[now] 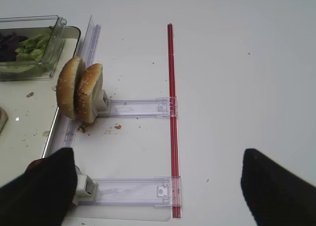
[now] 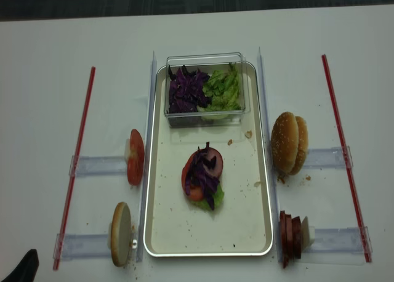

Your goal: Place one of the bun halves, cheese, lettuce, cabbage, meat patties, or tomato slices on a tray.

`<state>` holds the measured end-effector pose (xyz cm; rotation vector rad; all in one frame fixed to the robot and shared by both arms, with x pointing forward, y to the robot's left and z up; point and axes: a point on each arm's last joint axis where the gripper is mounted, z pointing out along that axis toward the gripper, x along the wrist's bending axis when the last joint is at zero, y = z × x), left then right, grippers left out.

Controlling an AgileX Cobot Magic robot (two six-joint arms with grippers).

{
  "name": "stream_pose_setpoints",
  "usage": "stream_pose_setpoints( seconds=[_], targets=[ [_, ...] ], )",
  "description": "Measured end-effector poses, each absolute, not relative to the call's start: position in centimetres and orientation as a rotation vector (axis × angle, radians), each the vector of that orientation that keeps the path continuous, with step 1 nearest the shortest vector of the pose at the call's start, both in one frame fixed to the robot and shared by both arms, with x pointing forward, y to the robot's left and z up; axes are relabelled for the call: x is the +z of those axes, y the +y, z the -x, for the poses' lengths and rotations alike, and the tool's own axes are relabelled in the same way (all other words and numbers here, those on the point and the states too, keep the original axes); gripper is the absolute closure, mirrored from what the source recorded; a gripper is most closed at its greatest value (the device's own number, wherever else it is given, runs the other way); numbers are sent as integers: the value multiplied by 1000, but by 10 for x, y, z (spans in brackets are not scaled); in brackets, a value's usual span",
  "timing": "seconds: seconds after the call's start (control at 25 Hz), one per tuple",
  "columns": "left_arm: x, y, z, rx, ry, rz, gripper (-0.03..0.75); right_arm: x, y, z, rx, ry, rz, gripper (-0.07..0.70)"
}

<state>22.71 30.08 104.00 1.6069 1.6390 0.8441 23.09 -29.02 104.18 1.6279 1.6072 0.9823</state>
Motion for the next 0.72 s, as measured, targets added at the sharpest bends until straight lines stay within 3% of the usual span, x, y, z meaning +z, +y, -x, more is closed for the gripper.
stream_pose_setpoints(
  seconds=[0.72],
  targets=[
    [1040,301,-227,844,1639,-1607,150,1042,-290,-231,982,1607,-1628,-53]
  ],
)
